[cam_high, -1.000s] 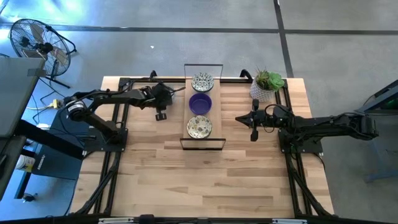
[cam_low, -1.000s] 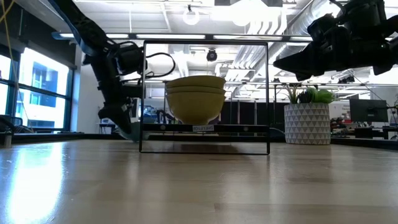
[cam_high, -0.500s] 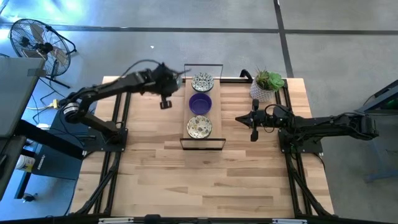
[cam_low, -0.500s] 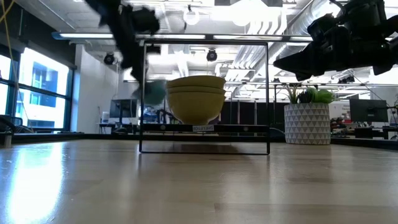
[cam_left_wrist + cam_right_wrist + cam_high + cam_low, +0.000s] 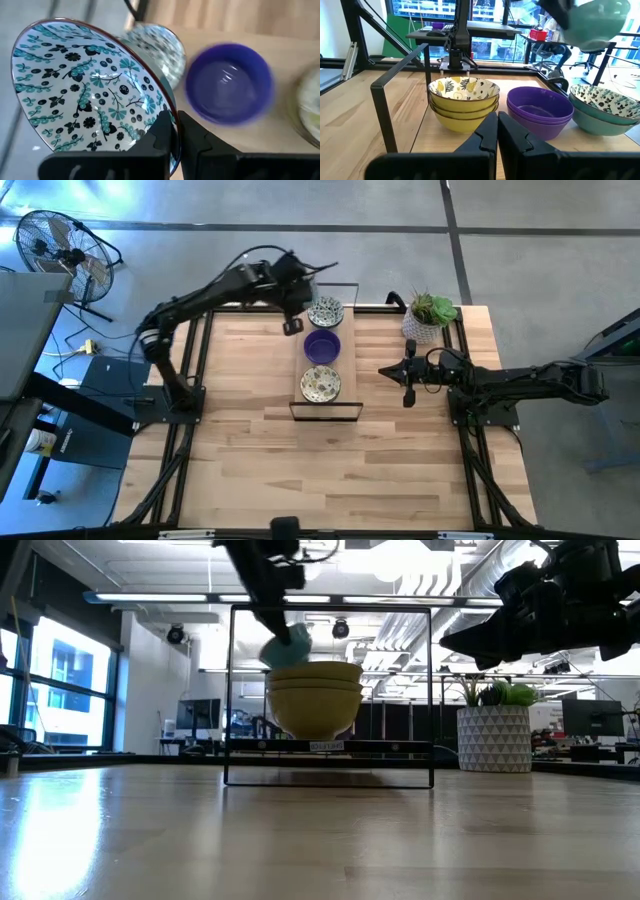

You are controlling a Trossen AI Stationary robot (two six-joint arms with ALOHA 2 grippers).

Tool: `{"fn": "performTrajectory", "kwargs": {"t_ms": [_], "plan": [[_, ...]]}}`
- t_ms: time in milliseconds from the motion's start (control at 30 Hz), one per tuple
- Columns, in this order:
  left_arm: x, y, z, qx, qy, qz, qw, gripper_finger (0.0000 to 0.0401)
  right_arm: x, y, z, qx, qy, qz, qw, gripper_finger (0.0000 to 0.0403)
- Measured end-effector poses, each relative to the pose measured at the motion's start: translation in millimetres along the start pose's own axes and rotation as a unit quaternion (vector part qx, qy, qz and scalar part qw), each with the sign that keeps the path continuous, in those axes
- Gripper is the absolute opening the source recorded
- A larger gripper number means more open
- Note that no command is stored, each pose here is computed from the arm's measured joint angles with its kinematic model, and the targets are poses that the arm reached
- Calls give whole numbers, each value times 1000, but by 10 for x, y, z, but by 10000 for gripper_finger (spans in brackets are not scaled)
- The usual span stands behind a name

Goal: Pick & Place Mini bowls
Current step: Stack the blue patterned bowl on top of the stacked blue patterned bowl on the shelf

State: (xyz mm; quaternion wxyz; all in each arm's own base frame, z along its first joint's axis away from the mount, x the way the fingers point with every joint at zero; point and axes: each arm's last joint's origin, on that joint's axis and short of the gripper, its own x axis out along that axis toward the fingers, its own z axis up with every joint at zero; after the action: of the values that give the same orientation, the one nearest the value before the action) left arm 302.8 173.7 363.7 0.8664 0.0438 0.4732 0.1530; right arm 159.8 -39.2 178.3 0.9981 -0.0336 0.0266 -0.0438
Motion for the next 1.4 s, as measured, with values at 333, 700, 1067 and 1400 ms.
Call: {"fn": "performTrajectory", "kwargs": {"t_ms": [333,700,1067,1400], "plan": [[525,-57,266,35,53,10,998,6,0,0,-1,0,0,0,1000,0],[917,-113,340,53,57,18,997,6,0,1,-1,0,0,2,1000,0],[1081,-114,339,53,60,19,997,6,0,1,-1,0,0,2,1000,0],[1083,-119,339,52,57,10,997,6,0,1,-1,0,0,2,1000,0]]}}
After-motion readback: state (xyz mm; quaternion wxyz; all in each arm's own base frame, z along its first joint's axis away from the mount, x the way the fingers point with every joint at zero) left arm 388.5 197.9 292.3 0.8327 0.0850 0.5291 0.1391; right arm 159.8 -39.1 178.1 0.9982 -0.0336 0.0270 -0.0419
